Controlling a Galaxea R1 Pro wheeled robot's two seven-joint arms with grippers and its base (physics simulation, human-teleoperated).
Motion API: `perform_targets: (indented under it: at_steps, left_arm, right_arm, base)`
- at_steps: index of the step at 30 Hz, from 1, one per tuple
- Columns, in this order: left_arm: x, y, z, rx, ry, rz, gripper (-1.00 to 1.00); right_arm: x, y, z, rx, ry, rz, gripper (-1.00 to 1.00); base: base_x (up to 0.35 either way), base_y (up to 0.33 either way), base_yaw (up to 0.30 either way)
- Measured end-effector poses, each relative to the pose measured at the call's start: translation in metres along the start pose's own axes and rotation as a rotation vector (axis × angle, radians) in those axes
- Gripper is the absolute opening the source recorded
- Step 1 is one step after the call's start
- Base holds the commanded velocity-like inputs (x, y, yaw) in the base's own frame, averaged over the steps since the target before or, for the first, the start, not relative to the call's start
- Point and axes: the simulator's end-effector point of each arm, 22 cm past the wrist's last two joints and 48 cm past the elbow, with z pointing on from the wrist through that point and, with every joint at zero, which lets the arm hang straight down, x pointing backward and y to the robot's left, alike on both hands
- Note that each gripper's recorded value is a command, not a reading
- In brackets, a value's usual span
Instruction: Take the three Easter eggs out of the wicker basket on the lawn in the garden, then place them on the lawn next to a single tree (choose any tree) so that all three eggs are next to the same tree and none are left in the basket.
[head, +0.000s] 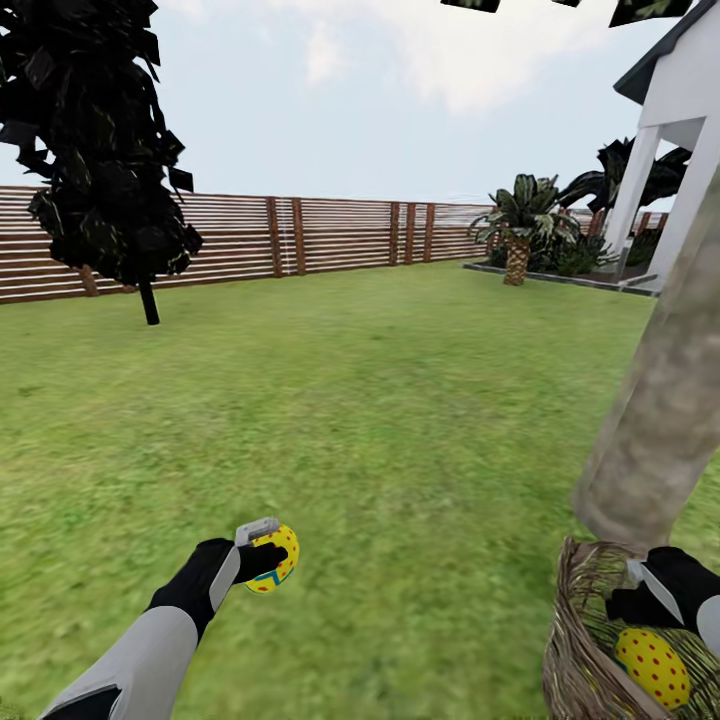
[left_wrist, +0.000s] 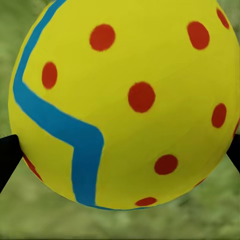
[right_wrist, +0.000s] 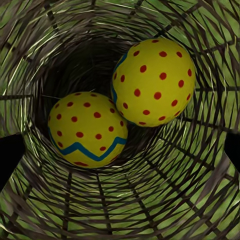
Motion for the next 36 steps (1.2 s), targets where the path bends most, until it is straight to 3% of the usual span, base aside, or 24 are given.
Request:
perform_targets:
  at_steps: [36]
  left_arm:
    - [0.067,0.019,0.057,-0.032,0.143,-0.016,-1.0]
  right_arm:
    - [0.042,0.014,0.06,0.016,0.137,-0.041,1.0]
  base:
    - [0.0,0.0,0.0]
